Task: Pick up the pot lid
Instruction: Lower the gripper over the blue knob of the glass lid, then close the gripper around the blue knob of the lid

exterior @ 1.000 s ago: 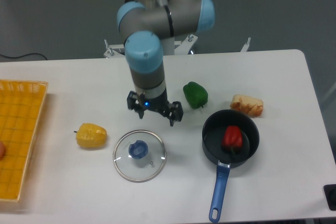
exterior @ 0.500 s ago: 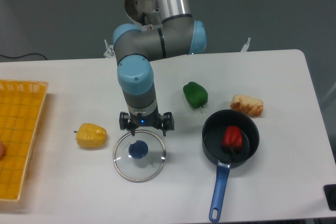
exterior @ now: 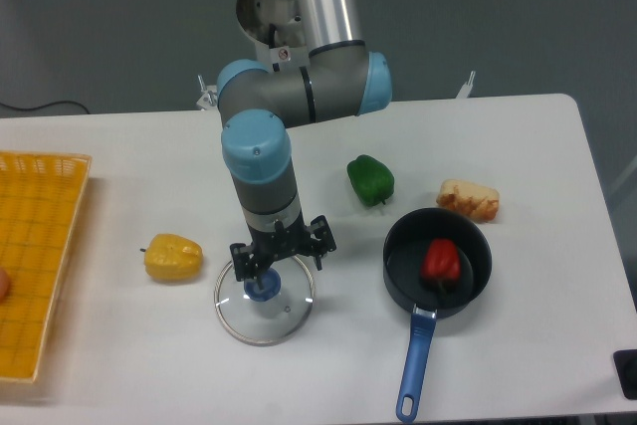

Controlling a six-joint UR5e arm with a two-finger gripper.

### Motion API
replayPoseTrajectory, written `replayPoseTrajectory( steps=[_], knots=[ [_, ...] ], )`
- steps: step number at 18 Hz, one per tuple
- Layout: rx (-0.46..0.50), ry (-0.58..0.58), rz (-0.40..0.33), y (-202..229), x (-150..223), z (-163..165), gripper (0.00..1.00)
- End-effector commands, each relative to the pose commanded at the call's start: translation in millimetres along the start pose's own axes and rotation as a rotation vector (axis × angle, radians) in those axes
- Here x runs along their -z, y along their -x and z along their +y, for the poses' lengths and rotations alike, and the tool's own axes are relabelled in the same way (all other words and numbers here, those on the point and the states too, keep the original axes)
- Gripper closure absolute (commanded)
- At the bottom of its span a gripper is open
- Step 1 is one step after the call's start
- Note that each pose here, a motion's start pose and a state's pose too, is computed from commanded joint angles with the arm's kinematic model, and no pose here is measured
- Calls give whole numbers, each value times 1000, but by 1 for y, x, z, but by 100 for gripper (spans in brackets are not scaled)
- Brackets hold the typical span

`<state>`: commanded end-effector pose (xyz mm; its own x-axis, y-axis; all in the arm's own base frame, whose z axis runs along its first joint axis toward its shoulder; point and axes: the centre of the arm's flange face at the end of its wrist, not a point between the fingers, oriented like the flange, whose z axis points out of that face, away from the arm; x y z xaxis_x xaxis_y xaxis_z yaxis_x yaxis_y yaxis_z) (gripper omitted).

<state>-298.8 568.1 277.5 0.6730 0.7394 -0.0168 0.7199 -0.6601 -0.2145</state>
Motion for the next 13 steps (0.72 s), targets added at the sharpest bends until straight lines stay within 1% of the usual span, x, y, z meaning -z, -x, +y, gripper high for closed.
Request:
replayPoseTrajectory(
  steps=[1,3,7,8,10,13],
  knots=[
    [-15,-5,3,-7,1,-2,0],
    [-32,7,-3,-17,-9,-4,0],
    [-41,28,-7,-22,-22,-3,0],
    [-55,40,-7,-27,-29,-1,0],
    [-97,55,-30,-31,-37,3,0],
    [-102,59,-34,-32,-40,4,0]
  ],
)
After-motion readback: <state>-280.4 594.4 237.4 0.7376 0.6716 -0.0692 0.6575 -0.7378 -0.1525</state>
